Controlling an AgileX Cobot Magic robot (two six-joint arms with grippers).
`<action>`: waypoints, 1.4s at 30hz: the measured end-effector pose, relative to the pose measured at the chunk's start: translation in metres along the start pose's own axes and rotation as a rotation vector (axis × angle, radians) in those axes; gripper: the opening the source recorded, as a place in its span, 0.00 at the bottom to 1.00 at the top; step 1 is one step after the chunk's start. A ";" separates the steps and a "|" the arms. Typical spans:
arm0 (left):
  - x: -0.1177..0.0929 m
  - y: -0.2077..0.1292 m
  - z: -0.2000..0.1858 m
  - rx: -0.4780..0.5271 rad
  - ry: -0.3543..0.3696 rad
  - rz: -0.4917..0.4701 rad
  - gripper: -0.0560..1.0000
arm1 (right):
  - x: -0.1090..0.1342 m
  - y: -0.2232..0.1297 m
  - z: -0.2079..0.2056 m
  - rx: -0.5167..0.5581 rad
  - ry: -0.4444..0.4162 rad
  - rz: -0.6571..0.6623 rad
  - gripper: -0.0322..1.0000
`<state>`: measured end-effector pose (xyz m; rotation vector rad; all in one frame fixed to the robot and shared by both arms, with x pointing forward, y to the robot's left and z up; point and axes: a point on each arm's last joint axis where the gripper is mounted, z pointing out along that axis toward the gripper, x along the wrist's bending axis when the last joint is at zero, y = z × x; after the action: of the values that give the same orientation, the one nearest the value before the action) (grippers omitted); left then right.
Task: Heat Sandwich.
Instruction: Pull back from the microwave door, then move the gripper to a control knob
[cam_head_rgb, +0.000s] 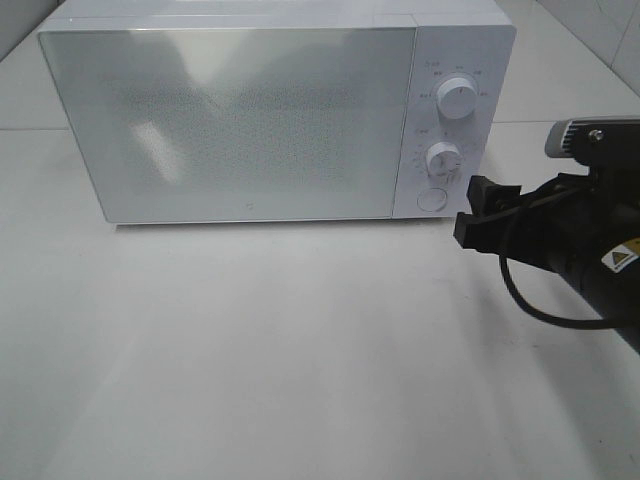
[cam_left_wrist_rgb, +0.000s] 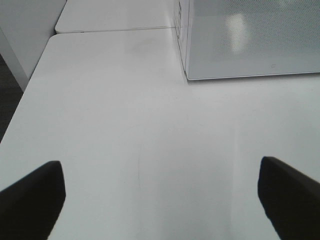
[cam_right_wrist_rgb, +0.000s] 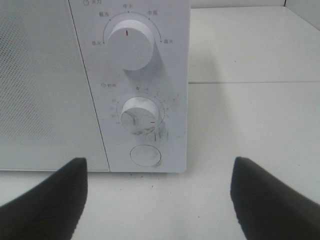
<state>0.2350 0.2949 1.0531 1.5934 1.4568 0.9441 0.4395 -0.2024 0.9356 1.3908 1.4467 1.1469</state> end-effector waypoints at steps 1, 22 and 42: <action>0.000 0.000 0.000 0.000 0.000 0.000 0.99 | 0.000 0.000 0.000 0.000 0.000 0.000 0.77; 0.000 0.000 0.000 0.000 0.000 0.000 0.99 | 0.016 -0.013 -0.005 0.008 -0.009 -0.013 0.77; 0.000 0.000 0.000 0.000 0.000 0.000 0.99 | 0.028 0.000 0.048 -0.036 -0.018 -0.048 0.77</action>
<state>0.2350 0.2949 1.0531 1.5934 1.4568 0.9441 0.4837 -0.1704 0.9237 1.3316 1.4325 1.1217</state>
